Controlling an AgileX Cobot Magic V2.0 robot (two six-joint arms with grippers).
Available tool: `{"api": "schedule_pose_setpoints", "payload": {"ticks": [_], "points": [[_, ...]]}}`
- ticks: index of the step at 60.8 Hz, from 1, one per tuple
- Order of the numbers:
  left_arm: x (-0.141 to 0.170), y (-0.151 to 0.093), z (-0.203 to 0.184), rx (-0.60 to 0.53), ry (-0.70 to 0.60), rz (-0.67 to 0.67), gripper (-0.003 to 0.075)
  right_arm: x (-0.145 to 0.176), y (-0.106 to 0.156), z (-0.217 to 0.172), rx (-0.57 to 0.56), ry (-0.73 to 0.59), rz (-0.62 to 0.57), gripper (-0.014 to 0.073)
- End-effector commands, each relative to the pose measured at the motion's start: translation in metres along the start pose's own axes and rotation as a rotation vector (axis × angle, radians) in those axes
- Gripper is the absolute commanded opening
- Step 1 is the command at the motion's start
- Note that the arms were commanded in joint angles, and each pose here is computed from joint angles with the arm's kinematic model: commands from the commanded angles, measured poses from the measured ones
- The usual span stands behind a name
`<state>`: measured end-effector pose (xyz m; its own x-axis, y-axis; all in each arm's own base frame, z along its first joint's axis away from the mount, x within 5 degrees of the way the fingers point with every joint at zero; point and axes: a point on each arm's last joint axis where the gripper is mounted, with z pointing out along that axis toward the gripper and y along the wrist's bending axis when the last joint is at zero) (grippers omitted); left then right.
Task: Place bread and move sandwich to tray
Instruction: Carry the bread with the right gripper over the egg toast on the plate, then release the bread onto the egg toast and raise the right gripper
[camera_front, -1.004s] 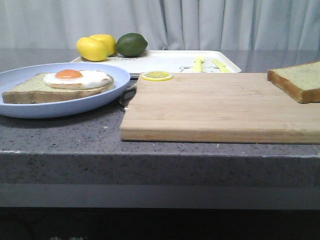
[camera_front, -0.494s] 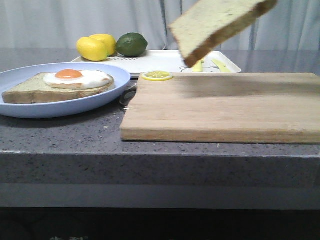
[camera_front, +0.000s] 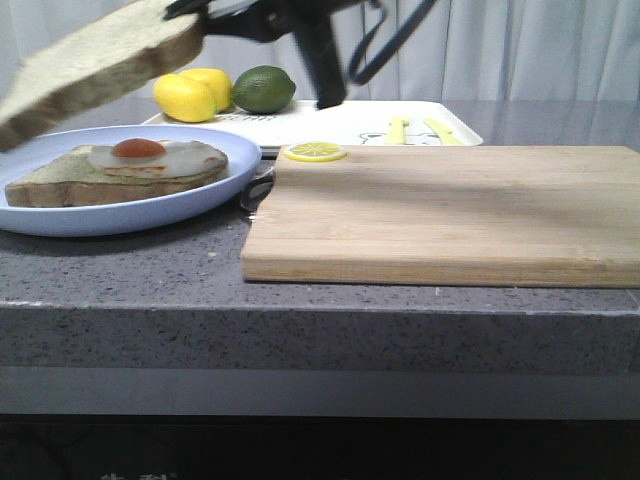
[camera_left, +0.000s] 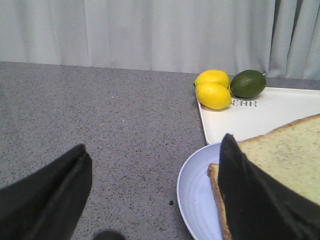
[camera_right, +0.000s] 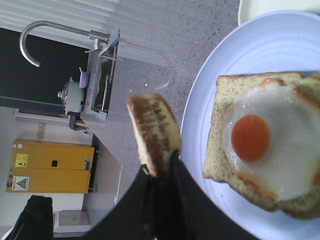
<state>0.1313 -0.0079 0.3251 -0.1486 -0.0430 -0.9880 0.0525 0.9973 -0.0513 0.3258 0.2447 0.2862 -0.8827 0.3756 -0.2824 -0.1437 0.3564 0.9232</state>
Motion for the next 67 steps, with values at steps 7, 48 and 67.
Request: {"api": "schedule_pose_setpoints", "payload": {"ticks": [7, 48, 67], "points": [[-0.019, 0.0, -0.002, 0.003, -0.115, -0.014, 0.051, -0.012, 0.012, 0.011, -0.064, -0.03, 0.011, -0.0059], [-0.019, 0.0, -0.002, 0.003, -0.115, -0.014, 0.051, -0.012, -0.008, 0.012, 0.046, -0.07, -0.011, 0.0225], [-0.019, 0.0, -0.002, 0.003, -0.115, -0.014, 0.051, -0.009, -0.02, -0.009, 0.105, -0.079, -0.024, 0.0281]]}}
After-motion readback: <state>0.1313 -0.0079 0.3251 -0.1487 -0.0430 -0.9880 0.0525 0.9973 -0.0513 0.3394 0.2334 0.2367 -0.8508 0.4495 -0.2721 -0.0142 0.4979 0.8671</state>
